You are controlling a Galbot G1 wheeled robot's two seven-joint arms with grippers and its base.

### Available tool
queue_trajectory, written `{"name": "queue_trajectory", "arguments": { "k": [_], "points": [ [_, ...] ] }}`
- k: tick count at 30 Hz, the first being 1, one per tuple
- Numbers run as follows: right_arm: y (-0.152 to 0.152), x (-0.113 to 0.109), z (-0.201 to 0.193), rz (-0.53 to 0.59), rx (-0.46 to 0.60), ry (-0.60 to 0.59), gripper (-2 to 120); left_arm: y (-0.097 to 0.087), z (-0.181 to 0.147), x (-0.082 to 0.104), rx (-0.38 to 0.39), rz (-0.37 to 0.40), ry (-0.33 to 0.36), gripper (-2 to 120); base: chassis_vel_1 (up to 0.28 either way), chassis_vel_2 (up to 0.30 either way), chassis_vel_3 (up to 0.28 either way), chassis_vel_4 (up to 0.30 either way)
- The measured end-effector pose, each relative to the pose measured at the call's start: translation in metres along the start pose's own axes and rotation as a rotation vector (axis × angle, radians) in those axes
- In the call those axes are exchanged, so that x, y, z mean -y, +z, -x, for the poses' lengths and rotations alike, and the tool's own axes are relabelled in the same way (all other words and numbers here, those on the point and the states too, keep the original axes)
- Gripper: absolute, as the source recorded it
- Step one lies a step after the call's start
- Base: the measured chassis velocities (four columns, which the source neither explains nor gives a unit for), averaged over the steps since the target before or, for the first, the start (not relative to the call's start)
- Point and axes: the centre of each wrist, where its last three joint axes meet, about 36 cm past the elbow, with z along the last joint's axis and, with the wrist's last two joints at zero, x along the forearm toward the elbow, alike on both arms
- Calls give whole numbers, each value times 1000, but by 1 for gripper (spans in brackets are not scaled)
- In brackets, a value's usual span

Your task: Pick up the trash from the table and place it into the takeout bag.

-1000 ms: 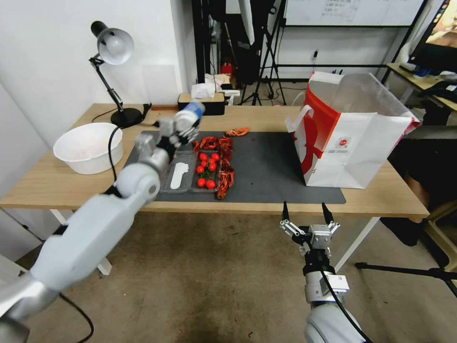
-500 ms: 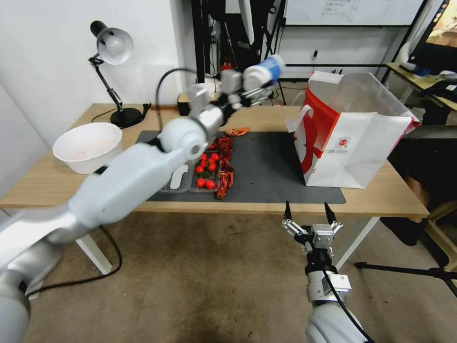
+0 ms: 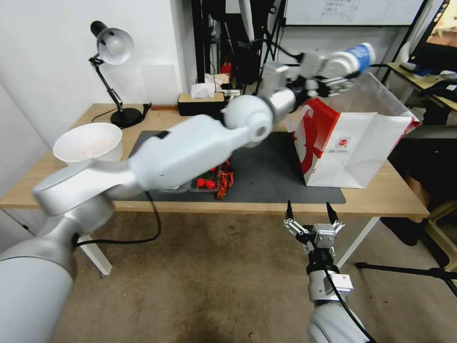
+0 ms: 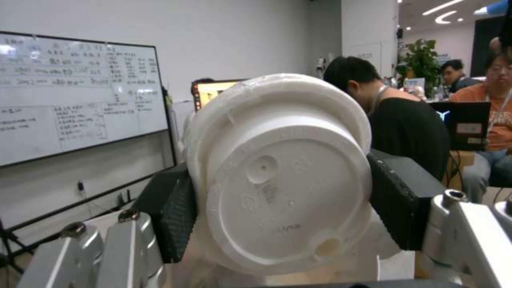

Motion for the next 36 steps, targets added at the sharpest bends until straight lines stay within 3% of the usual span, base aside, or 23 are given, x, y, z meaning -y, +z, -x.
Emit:
{"name": "queue_trajectory", "arguments": {
  "k": [5,10,17,23,27,36],
  "points": [
    [-1,1,0,-1,2,6,100,7,47,28,-9,-11,64,67,0,0,0,0],
    [-4,4,-2,0,4,17,100,28,79,35,-38,-22,80,67,0,0,0,0],
    [-5,3,0,5,10,20,100,42,92,32,-62,-18,70,67,0,0,0,0],
    [-5,3,0,8,10,23,100,47,94,29,-70,0,52,87,0,0,0,0],
    [-5,3,0,8,11,24,100,47,92,27,-66,-4,36,99,0,0,0,0],
    [-6,4,0,8,12,26,100,33,86,18,-17,-34,-9,100,0,0,0,0]
  ]
}}
